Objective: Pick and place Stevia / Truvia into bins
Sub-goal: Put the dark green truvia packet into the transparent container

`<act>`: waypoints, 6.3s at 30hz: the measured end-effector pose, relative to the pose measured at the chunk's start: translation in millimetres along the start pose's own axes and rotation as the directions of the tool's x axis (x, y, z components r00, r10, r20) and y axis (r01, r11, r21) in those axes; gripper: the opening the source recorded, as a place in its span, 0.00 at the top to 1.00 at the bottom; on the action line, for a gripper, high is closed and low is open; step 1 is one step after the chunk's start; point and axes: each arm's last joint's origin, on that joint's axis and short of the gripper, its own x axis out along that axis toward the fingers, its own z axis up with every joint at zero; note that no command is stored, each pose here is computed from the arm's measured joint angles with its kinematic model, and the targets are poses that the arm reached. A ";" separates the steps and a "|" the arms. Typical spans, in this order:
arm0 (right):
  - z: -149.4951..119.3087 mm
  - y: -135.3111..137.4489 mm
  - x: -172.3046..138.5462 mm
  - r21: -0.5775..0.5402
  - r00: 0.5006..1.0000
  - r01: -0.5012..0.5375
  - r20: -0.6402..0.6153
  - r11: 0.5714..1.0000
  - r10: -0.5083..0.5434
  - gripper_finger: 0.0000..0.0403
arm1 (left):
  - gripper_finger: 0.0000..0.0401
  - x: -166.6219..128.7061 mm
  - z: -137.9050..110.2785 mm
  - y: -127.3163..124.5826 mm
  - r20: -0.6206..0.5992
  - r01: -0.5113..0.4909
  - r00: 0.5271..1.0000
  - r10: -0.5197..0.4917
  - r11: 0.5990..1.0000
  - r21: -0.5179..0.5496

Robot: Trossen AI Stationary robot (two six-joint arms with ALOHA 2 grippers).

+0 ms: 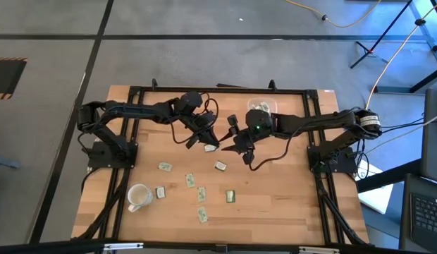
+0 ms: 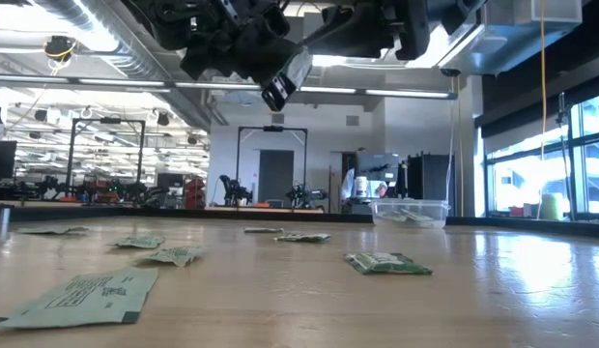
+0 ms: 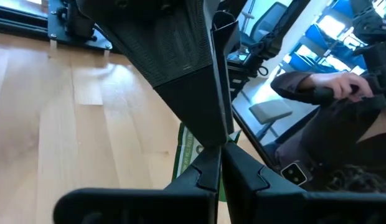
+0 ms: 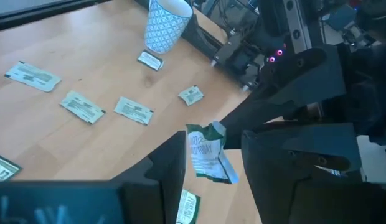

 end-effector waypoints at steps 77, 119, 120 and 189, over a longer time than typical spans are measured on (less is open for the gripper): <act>-157.4 -72.0 -103.8 0.564 0.640 0.685 -0.768 0.462 -0.010 1.00 | 0.78 -29.2 -22.9 21.8 -0.210 -0.504 0.840 0.501 0.863 0.044; -190.8 -82.1 -107.9 0.432 0.468 0.836 -0.884 0.340 -0.027 0.71 | 0.77 21.4 -60.3 34.8 -0.367 -0.540 0.718 0.591 0.806 0.240; -189.4 -82.5 -108.8 0.433 0.470 0.836 -0.882 0.338 -0.033 0.71 | 0.78 23.4 -61.7 32.5 -0.379 -0.526 0.718 0.584 0.812 0.254; -82.2 -51.0 -20.0 0.578 0.974 0.152 -0.225 0.802 -0.023 0.71 | 0.99 33.3 -18.2 -10.6 0.050 -0.778 0.343 0.938 0.254 0.575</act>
